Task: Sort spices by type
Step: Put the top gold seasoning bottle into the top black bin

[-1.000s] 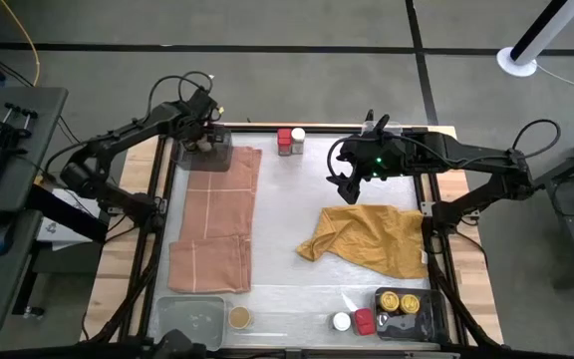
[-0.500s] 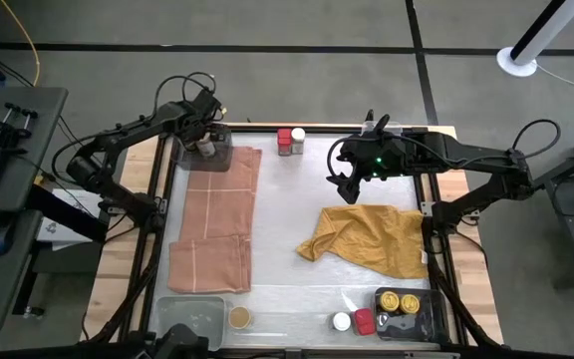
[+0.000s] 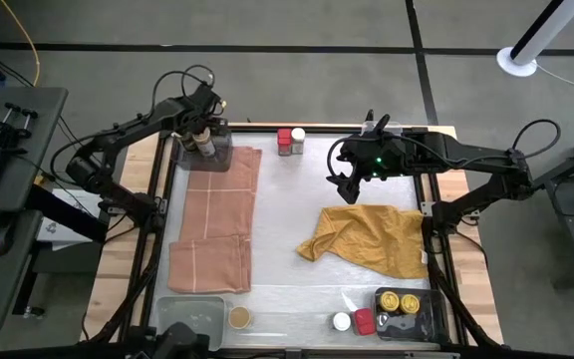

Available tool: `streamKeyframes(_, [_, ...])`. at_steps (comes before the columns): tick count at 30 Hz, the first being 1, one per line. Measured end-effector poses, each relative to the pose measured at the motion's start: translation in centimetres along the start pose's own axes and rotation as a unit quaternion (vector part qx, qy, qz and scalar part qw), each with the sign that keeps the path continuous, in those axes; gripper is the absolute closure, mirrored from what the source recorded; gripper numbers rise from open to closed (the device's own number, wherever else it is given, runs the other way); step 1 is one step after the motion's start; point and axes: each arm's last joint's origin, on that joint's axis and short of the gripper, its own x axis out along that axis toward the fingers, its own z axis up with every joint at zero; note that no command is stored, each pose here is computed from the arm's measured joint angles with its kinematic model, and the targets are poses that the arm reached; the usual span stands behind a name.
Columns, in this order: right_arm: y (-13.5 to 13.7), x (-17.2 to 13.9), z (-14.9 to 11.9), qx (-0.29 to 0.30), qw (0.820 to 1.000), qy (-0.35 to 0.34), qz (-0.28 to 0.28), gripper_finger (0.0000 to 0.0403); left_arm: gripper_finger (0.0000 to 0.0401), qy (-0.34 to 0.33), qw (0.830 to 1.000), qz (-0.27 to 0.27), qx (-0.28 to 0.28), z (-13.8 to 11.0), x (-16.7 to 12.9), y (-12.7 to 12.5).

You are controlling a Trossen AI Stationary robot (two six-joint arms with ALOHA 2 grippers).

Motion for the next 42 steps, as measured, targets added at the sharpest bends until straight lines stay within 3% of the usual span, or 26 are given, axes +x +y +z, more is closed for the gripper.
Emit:
streamKeyframes(6, [0.0, 0.0, 0.0, 0.000, 1.000, 0.000, 0.000, 0.0098, 0.0101, -0.030, 0.999, -0.032, 0.008, 2.2, -3.4, 0.2])
streamKeyframes(11, [0.0, 0.0, 0.0, 0.000, 1.000, 0.000, 0.000, 0.0098, 0.0125, 0.026, 0.992, -0.113, 0.050, 0.3, -5.8, -0.4])
streamKeyframes(15, [-0.1, 0.0, 0.0, -0.006, 1.000, -0.004, -0.013, 0.0098, 0.0202, 0.053, 0.986, -0.128, 0.092, -2.2, -6.7, -1.3])
streamKeyframes(21, [-0.4, 0.4, 0.2, -0.006, 1.000, -0.005, -0.031, 0.0098, 0.0382, 0.070, 0.984, -0.117, 0.117, -5.0, -5.4, -2.2])
streamKeyframes(27, [-0.8, 0.5, 0.3, 0.000, 0.999, -0.004, -0.034, 0.0098, 0.0395, 0.068, 0.990, -0.074, 0.097, -5.6, -3.1, -1.9])
streamKeyframes(42, [-1.5, 0.6, 0.5, 0.009, 0.999, -0.006, -0.043, 0.0098, 0.0401, 0.039, 0.993, -0.066, 0.089, -4.1, -1.8, -0.4])
